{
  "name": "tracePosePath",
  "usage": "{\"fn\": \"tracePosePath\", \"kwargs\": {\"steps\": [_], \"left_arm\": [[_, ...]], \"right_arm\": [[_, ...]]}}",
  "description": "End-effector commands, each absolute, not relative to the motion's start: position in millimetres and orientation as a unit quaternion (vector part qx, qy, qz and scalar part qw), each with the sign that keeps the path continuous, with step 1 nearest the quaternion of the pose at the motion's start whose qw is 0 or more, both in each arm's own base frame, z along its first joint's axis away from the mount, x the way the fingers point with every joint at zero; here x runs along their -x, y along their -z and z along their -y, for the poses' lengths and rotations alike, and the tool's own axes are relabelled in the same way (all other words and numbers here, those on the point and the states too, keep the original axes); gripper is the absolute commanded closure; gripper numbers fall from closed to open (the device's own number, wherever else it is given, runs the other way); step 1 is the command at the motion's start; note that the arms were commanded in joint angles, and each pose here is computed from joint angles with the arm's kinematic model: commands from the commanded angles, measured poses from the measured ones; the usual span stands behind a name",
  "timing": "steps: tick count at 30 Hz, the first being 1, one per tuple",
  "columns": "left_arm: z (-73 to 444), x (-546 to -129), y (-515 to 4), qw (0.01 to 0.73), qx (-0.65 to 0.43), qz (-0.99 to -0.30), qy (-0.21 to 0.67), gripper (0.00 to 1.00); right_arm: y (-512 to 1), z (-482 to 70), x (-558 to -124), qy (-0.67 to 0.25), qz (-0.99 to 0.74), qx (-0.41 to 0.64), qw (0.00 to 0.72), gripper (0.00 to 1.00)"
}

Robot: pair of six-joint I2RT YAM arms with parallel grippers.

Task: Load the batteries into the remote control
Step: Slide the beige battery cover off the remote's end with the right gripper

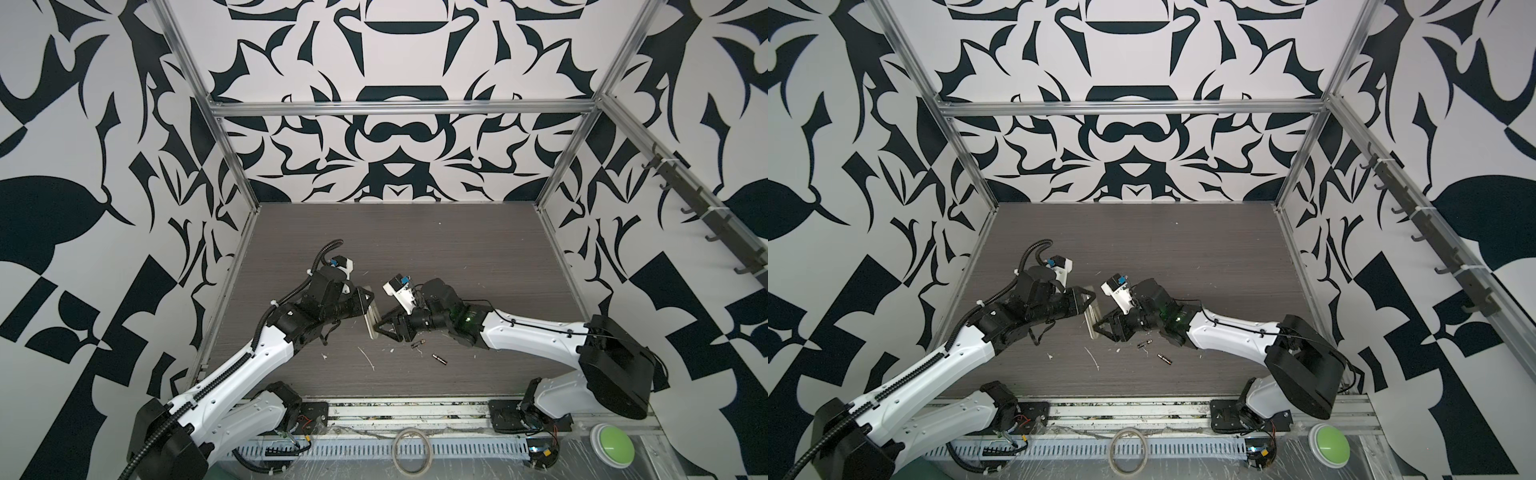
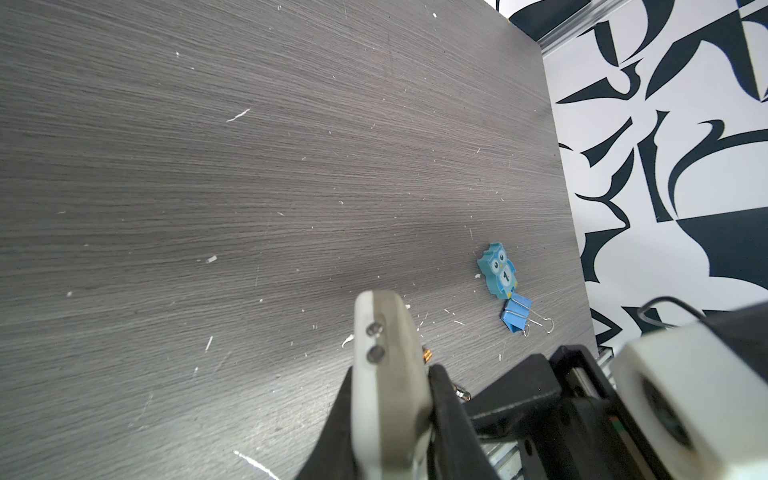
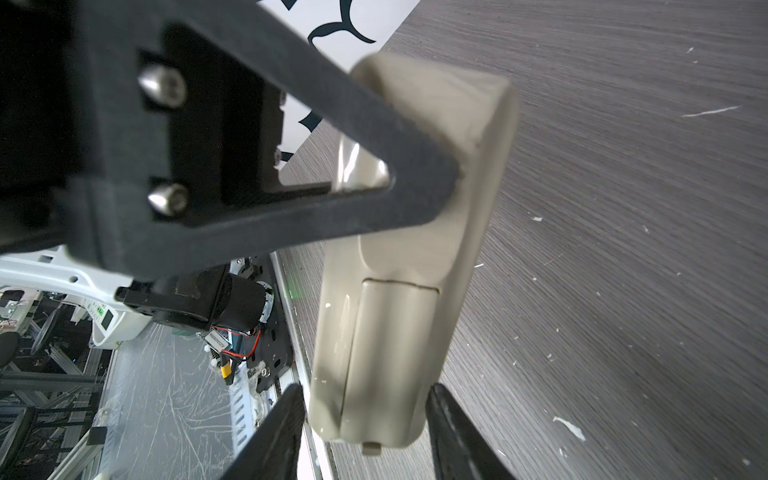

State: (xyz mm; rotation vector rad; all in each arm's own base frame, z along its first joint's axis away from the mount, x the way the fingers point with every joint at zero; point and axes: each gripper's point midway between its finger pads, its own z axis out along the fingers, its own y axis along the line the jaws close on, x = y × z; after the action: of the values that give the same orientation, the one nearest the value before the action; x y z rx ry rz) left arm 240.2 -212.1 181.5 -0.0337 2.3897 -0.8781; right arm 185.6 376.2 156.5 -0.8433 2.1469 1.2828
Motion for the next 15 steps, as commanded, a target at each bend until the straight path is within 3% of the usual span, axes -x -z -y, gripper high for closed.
{"fn": "tracePosePath", "kwargs": {"steps": [1, 15], "left_arm": [[211.9, -240.4, -185.1, 0.301, 0.015, -0.891, 0.340, 1.00], [212.8, -241.0, -186.3, 0.302, 0.014, -0.890, 0.342, 1.00]], "right_arm": [[-180.3, -385.3, -191.9, -0.492, -0.766, 0.312, 0.271, 0.50], [-182.1, -385.3, -192.1, -0.494, -0.765, 0.311, 0.273, 0.67]]}}
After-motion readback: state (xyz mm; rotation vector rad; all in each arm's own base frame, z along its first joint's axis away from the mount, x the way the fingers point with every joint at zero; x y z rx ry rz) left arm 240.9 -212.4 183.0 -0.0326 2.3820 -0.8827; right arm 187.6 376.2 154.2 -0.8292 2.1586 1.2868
